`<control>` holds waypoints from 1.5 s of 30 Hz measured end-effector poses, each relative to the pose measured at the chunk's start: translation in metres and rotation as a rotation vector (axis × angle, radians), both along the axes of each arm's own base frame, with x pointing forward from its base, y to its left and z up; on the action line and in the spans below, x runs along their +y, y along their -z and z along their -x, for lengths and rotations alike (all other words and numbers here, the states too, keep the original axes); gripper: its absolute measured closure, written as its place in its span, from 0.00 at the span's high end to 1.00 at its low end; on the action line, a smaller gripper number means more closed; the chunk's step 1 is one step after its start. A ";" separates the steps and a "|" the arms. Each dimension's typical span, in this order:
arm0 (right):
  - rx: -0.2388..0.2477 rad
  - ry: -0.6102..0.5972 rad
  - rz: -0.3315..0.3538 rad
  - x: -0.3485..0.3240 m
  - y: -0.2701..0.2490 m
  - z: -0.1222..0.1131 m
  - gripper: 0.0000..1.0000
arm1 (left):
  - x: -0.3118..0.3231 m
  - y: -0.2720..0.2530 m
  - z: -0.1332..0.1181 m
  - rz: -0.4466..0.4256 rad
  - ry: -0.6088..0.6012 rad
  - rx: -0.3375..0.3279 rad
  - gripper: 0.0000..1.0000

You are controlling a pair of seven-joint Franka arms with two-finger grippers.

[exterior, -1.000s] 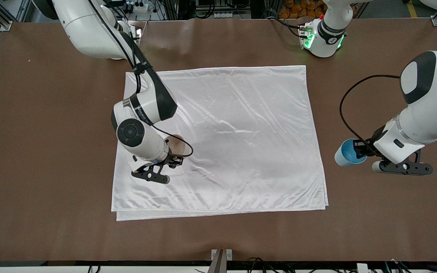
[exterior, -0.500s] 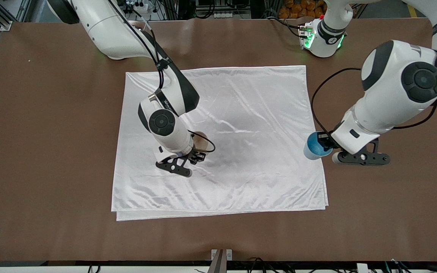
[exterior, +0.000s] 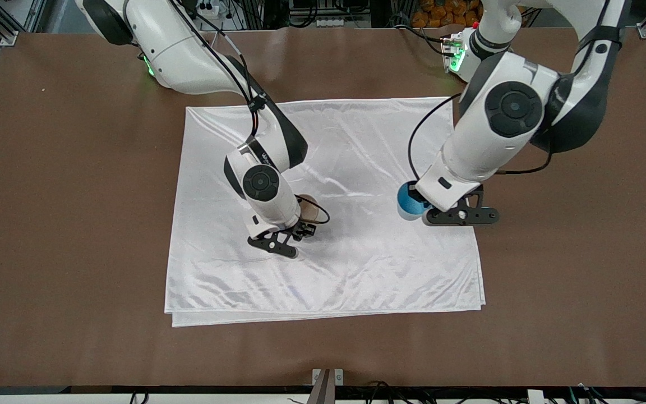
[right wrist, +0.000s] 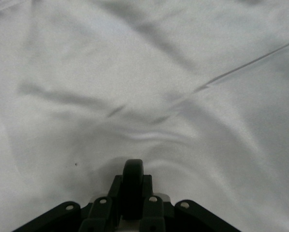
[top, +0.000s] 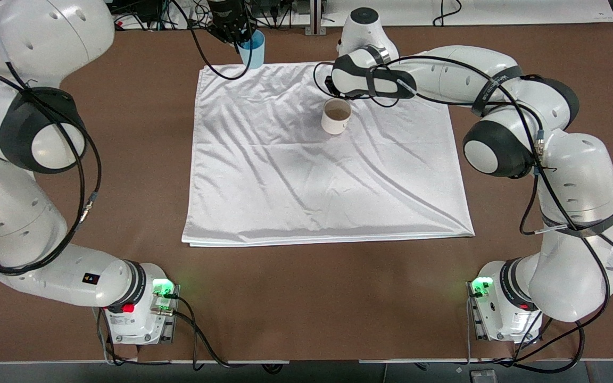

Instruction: Place blue cup into white mug on cloth

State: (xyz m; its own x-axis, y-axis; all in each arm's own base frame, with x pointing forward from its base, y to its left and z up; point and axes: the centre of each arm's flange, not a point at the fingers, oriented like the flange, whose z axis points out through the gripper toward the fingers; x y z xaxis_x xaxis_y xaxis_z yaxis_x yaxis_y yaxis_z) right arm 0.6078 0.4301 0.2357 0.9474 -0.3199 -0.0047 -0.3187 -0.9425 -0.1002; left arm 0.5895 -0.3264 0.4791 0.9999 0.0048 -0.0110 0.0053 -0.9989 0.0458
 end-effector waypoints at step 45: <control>0.001 -0.182 0.137 -0.243 -0.001 -0.110 1.00 | -0.200 0.117 0.116 -0.073 -0.097 -0.027 0.04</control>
